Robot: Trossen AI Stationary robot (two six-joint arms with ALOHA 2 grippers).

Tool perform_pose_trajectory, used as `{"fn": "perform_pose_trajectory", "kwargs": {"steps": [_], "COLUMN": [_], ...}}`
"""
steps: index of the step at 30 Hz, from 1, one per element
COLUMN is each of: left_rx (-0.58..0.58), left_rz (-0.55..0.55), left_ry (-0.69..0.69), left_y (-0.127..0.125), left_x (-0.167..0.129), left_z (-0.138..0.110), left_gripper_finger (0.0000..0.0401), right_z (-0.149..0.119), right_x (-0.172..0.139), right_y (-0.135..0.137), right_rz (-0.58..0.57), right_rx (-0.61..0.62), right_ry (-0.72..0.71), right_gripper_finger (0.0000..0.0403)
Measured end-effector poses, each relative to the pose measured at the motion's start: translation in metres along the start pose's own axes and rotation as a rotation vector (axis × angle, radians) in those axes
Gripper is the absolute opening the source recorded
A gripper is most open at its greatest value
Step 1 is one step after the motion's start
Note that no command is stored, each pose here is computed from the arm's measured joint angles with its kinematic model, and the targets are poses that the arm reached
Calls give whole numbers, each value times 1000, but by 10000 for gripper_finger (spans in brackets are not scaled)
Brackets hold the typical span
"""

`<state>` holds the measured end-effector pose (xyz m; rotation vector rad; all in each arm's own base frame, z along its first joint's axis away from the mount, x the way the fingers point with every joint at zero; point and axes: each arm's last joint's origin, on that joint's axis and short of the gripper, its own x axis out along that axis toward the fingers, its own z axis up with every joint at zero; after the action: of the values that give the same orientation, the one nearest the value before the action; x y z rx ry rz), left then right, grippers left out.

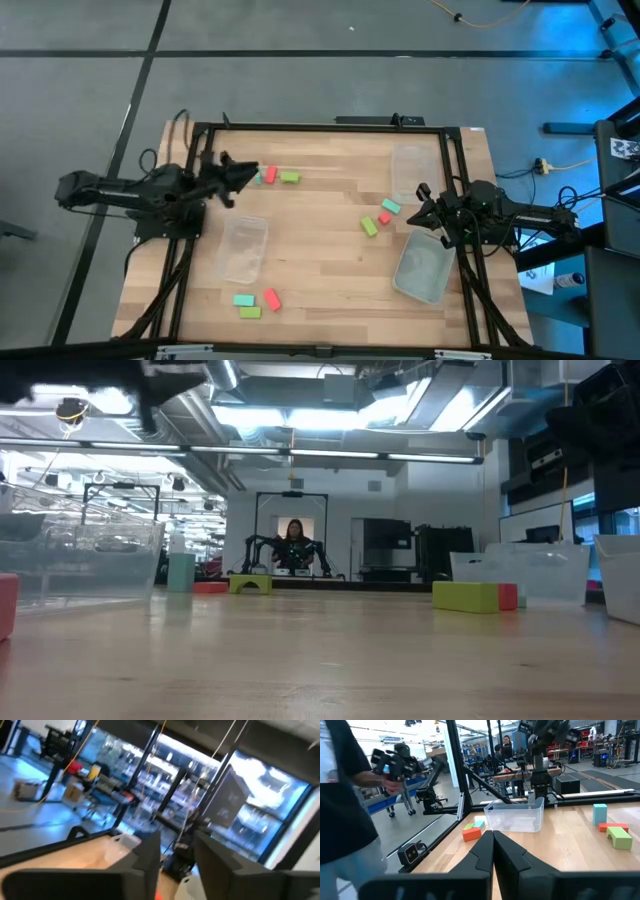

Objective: Sort & place blocks by color
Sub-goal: Put the top left blue block into the left transparent bin

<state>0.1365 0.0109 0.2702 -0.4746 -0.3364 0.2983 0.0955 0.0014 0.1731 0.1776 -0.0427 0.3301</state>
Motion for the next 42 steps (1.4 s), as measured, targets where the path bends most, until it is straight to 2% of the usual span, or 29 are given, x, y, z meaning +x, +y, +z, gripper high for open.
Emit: {"fn": "perform_pose_trajectory", "kwargs": {"steps": [4, 8, 11, 19, 21, 25, 30, 35, 42], "left_rx": [31, 54, 77, 202, 205, 142, 116, 61, -28], "left_rz": [71, 182, 266, 546, 611, 706, 826, 996, 1111], "left_ry": [78, 152, 181, 451, 489, 542, 648, 742, 700], "left_y": [-12, -18, -24, -30, -27, -23, -16, -10, -5], "left_x": [40, 83, 112, 156, 161, 164, 151, 132, 122], "left_z": [7, 9, 17, 34, 38, 44, 40, 36, 19], "left_gripper_finger": [174, 200, 209, 208, 208, 208, 208, 208, 208], "right_z": [0, 0, 0, 0, 0, 0, 0, 0, 0], "right_x": [0, 0, 0, 0, 0, 0, 0, 0, 0], "right_y": [0, 0, 0, 0, 0, 0, 0, 0, 0], "right_rz": [1, 1, 0, 0, 0, 0, 1, 1, 0], "right_rx": [0, 0, 0, 0, 0, 0, 0, 0, 0], "right_ry": [0, 0, 0, 0, 0, 0, 0, 0, 0], "right_gripper_finger": [14, 14, 14, 14, 14, 14, 14, 14, 14]}}
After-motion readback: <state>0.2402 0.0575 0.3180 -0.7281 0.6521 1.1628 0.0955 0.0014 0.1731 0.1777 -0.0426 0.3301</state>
